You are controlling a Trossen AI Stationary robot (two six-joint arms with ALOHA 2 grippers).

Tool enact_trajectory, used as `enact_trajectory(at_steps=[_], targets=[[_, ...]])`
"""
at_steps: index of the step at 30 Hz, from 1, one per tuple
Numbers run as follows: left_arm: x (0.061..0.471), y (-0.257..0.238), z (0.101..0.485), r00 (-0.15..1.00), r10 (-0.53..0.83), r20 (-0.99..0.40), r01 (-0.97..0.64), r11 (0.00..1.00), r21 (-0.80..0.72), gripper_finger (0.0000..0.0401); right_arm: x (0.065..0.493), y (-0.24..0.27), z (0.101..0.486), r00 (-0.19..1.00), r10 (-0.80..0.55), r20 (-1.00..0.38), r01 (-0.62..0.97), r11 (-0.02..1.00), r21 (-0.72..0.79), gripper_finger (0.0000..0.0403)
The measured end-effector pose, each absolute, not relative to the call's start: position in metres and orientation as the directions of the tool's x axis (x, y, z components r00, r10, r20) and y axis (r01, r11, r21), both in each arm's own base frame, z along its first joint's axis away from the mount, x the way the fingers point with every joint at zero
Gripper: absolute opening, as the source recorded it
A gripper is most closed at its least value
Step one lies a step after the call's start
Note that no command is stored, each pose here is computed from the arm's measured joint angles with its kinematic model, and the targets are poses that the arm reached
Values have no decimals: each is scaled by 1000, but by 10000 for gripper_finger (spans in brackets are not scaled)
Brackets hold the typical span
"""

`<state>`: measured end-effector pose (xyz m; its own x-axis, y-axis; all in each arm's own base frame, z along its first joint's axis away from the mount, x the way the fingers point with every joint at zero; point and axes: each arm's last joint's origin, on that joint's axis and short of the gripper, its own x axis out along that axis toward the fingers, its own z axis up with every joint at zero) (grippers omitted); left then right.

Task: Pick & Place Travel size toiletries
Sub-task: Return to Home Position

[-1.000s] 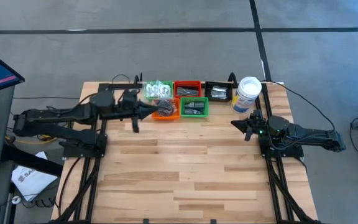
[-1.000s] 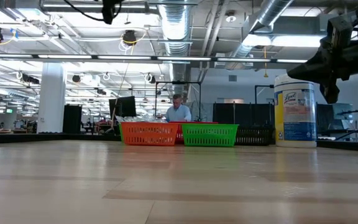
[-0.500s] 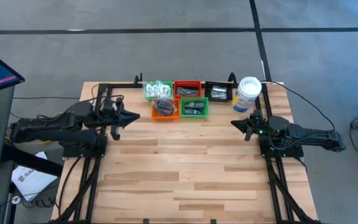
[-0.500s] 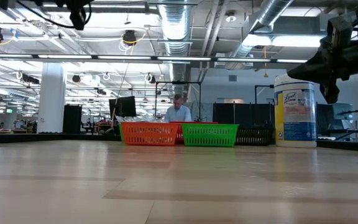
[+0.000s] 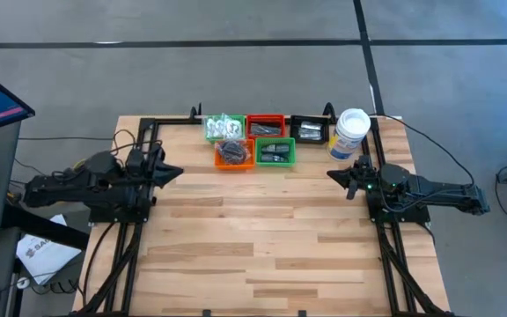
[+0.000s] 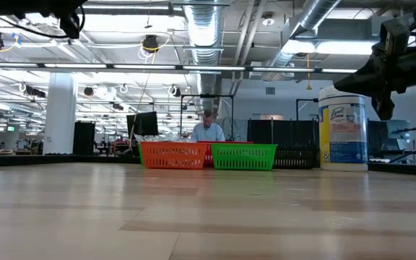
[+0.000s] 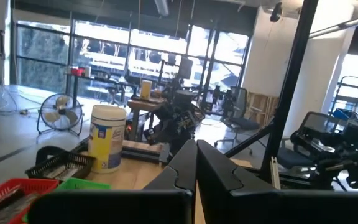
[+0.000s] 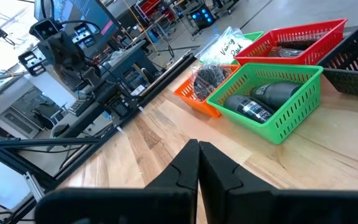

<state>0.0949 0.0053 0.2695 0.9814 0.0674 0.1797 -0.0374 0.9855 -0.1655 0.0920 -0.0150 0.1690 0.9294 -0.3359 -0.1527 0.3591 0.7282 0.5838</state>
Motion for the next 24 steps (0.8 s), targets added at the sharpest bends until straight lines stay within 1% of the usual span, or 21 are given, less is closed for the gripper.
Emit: enact_trajectory(at_steps=[8, 14, 24], targets=[[84, 5, 251, 972, 65, 228, -20, 981, -195, 1, 92, -15, 169, 930, -336, -153, 359, 728, 584, 0], [77, 3, 239, 964, 21, 264, 29, 983, -184, 1, 92, -15, 169, 929, -336, -153, 359, 728, 584, 0], [82, 1, 225, 965, -48, 259, 98, 978, -184, 1, 92, -15, 169, 930, -335, -153, 359, 728, 584, 0]])
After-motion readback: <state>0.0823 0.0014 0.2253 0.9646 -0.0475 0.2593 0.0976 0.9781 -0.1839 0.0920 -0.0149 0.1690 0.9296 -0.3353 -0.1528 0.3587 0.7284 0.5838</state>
